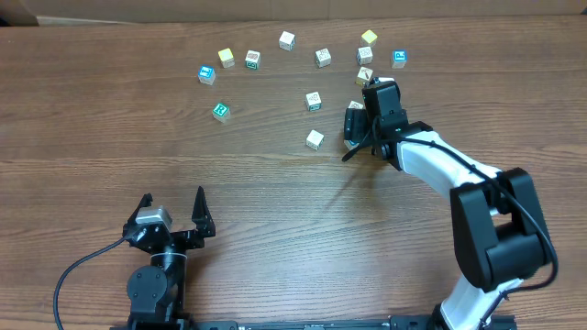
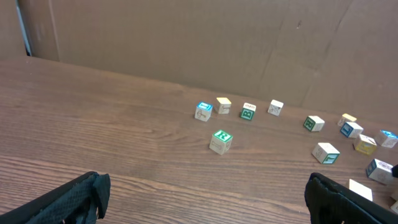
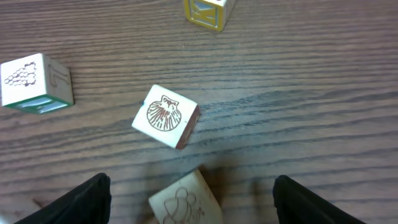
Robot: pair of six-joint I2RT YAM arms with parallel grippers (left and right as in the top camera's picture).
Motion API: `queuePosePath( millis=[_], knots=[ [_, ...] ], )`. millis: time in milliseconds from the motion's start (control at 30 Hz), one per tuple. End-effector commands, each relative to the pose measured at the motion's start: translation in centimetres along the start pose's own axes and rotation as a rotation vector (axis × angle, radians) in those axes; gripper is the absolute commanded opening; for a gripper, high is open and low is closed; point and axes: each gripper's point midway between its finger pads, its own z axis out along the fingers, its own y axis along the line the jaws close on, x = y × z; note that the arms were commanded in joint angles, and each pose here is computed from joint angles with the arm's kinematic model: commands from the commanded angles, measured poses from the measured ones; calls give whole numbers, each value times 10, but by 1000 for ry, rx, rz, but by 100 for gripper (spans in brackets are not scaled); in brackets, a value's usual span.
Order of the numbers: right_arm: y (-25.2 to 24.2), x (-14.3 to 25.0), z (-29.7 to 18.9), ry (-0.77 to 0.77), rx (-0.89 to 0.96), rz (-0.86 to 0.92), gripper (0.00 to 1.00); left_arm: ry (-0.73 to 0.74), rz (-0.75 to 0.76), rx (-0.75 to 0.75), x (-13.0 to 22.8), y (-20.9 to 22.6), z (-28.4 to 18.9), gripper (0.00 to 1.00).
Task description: Form a horizontal line
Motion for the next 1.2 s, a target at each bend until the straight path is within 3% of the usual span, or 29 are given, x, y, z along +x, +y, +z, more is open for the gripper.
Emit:
queuePosePath(
  millis=[0, 167, 600, 933, 1067, 1100, 1133, 1167],
  knots=[
    [-6, 20, 21, 49, 28, -2, 82, -6, 21, 4, -1, 0, 0, 100],
    [-4, 16, 23, 28, 21, 2, 79, -6, 21, 4, -1, 0, 0, 100],
    [0, -5, 11, -12, 8, 8, 52, -6, 21, 4, -1, 0, 0, 100],
    [5, -34, -18, -89, -16, 19, 49, -6, 21, 4, -1, 0, 0, 100],
    [5, -24, -17, -48, -22, 14, 51, -6, 21, 4, -1, 0, 0, 100],
    [7, -21, -17, -34, -36, 21, 63, -6, 21, 4, -1, 0, 0, 100],
    [7, -18, -17, -21, -34, 42, 86, -6, 21, 4, -1, 0, 0, 100],
    [6, -14, -17, -9, -30, 63, 94, -6, 21, 4, -1, 0, 0, 100]
  ],
)
